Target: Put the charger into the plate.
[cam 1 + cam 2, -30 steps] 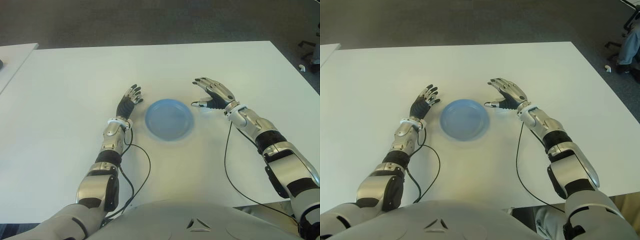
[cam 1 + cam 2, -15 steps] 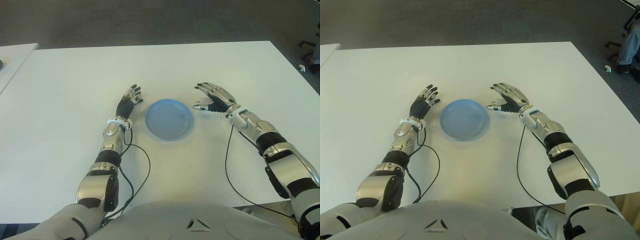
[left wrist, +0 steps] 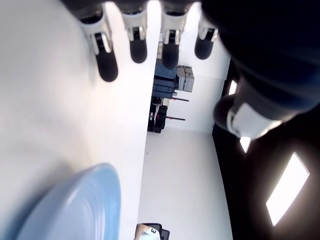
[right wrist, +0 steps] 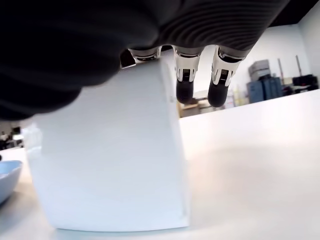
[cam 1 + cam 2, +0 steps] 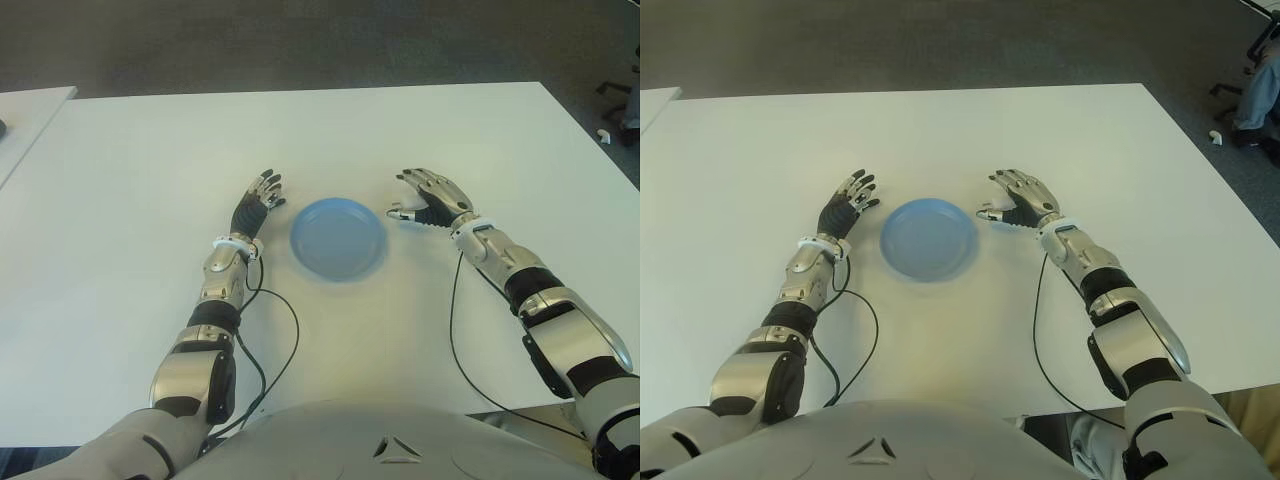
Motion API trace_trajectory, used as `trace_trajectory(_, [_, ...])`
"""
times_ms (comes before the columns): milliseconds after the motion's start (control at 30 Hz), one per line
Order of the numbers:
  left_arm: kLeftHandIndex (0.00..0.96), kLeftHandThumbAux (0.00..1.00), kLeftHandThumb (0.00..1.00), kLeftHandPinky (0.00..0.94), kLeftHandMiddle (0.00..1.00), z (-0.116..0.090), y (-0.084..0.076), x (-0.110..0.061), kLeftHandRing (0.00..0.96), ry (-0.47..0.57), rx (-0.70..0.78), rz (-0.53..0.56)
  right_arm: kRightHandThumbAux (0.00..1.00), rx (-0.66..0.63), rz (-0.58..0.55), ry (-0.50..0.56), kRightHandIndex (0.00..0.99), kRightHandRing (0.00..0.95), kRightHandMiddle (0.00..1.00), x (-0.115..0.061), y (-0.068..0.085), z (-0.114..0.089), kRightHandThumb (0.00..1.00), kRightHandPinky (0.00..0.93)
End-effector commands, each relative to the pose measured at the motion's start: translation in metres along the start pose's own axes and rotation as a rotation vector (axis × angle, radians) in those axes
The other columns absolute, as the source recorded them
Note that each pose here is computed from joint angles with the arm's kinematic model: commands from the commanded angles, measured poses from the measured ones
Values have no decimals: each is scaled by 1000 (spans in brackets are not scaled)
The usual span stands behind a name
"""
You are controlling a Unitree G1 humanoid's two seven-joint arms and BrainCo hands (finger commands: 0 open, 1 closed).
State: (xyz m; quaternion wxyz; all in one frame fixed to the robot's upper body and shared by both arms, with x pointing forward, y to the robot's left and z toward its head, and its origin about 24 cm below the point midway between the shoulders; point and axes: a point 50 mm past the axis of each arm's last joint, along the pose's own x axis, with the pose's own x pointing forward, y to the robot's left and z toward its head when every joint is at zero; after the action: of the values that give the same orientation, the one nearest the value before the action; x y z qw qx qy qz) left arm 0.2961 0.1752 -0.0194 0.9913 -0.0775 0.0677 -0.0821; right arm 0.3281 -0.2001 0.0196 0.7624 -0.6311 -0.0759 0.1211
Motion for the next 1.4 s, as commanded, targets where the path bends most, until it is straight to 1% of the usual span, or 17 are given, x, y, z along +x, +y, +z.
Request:
trace_trajectory(33, [32, 598, 0, 51, 106, -15, 4, -10, 83, 75, -5, -1, 169, 29, -24, 76, 0, 0, 0, -6, 14, 3, 356, 0])
trace_trajectory(367, [35, 604, 0, 41, 98, -16, 3, -9, 75, 78, -8, -14, 163, 56, -78, 171, 0, 0, 0, -7, 18, 6, 352, 0])
trace_trajectory(733, [43, 605, 0, 48, 107, -17, 2, -8, 80, 79, -16, -19, 162, 72, -148, 227, 0, 0, 0, -5, 13, 12, 324, 0])
trace_trajectory(933, [47, 601, 0, 52, 113, -17, 2, -7, 85, 77, -20, -20, 156, 83, -205, 240, 0, 0, 0, -2, 6, 20, 317, 0])
trace_trajectory(1400, [45, 603, 0, 45, 117, -17, 5, -8, 88, 78, -22, -20, 138, 62, -269, 232, 0, 0, 0, -6, -1, 33, 328, 0])
